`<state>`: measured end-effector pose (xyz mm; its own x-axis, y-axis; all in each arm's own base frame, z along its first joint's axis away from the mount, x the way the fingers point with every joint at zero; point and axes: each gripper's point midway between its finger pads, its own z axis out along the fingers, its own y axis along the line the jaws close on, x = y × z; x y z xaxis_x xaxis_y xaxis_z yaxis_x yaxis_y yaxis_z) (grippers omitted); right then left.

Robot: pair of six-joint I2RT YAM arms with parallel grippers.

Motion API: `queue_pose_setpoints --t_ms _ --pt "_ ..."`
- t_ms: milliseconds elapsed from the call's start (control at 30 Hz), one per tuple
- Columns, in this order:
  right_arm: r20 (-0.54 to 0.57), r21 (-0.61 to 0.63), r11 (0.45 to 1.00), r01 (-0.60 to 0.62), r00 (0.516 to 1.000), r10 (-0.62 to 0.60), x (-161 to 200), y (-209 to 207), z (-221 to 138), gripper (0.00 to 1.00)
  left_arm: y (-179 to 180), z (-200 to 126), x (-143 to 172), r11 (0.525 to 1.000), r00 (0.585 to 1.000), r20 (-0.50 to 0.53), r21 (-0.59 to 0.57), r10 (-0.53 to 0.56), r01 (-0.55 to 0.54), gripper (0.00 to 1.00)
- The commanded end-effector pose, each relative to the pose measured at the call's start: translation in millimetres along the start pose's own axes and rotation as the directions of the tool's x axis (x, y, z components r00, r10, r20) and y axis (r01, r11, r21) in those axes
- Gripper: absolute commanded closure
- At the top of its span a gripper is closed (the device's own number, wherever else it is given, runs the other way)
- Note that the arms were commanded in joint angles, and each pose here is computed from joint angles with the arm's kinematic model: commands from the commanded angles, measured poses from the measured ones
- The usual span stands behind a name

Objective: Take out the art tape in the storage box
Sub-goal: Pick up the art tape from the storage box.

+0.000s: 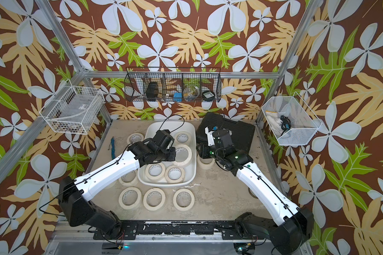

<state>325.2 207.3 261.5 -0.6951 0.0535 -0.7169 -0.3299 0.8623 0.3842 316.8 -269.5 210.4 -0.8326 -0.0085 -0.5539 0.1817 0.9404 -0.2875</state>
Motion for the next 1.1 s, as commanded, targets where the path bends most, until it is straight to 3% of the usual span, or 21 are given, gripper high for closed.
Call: queue_pose_setpoints --t_ms 0,333,667,867,1067 --pt "0.021 0.050 0.998 0.037 0.999 -0.038 -8 2 12 0.52 -7 -2 -4 1.000 1.000 0.015 0.026 -0.002 0.002 0.99" --pt "-0.063 0.091 0.985 0.149 0.988 -0.144 7 15 48 0.46 -4 3 -1 1.000 1.000 0.000 -0.003 0.018 -0.018 0.99" --pt "-0.130 0.058 0.983 0.173 0.978 -0.165 24 21 71 0.47 -3 8 0 1.000 1.000 -0.009 -0.009 0.029 -0.029 0.99" --pt "-0.170 0.091 0.979 0.183 0.971 -0.166 30 13 79 0.58 -4 11 2 0.999 0.999 -0.021 -0.012 0.032 -0.032 0.99" --pt "-0.171 0.098 0.978 0.183 0.971 -0.165 30 12 78 0.77 -7 12 0 0.999 0.999 -0.022 -0.002 0.037 -0.037 0.97"
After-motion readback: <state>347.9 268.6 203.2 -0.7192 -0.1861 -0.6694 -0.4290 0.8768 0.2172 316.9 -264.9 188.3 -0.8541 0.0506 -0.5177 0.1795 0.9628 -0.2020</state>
